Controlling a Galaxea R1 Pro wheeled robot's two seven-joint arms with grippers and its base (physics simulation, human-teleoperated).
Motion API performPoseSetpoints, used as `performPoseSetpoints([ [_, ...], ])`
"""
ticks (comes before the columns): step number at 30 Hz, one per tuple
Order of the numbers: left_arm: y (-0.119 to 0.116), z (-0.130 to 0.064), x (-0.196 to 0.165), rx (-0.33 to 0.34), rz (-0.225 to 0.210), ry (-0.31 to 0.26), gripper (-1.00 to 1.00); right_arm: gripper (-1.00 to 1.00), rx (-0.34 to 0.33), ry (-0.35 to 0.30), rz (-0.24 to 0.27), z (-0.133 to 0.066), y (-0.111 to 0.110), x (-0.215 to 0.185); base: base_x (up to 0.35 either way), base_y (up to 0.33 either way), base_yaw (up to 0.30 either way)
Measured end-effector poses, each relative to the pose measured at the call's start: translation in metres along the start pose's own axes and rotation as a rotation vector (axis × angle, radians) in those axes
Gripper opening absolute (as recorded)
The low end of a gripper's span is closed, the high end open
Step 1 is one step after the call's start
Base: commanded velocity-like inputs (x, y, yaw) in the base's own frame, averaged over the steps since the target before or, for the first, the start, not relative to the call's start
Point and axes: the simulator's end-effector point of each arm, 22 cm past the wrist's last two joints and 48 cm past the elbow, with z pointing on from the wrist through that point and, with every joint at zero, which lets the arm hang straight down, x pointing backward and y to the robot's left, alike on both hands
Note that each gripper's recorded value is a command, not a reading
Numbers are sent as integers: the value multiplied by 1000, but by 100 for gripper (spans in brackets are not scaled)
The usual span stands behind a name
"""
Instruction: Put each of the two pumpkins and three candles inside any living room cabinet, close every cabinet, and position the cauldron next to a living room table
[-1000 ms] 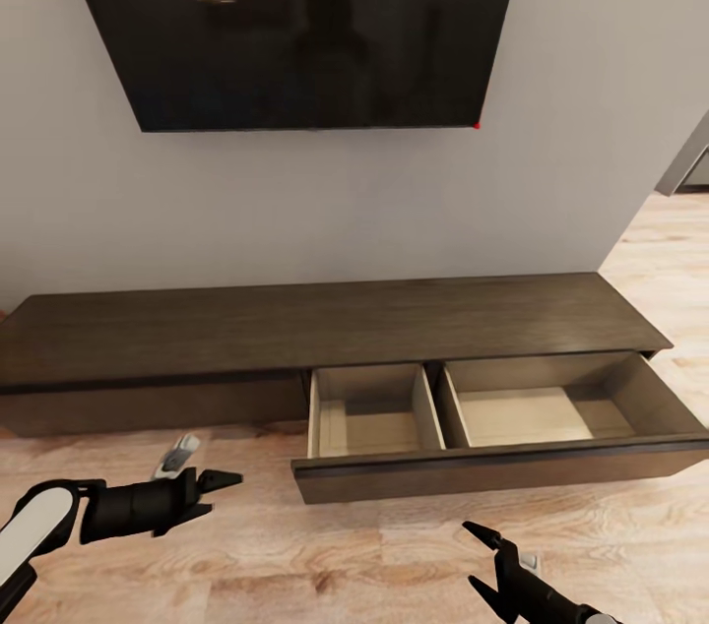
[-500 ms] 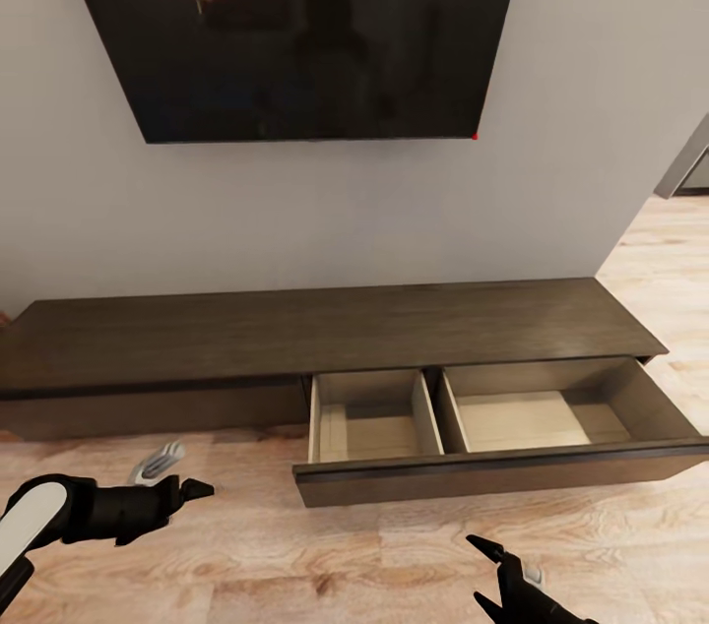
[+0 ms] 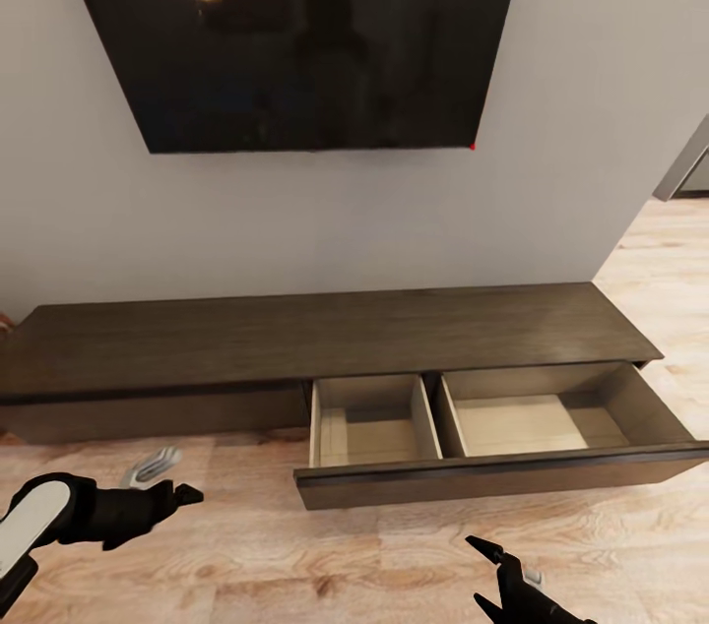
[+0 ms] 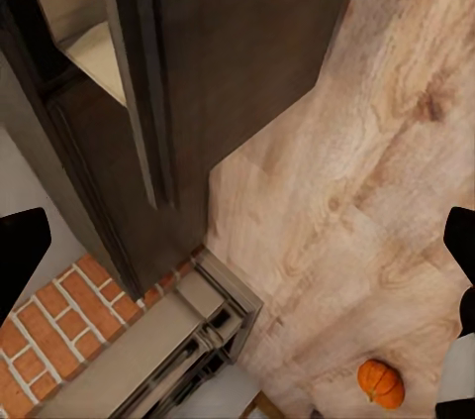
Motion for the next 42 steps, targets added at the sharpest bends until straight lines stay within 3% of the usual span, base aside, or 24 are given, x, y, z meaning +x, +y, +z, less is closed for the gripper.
performPoseSetpoints([
  [4,9,-4,-5,-73,43,-30,100,100,0,1,0,-4,5,2,0,0,0],
  [13,2,1,-2,-233,128,-87,100,100,4,2,0,-14,16,8,0,0,0],
  [25,-6,2,1,-223,131,-86,100,100,119,4,-4,-16,-8,9,-33,0,0],
  [42,-7,3,1,-219,131,-85,100,100,103,-26,-18,-16,-5,1,-316,11,0],
])
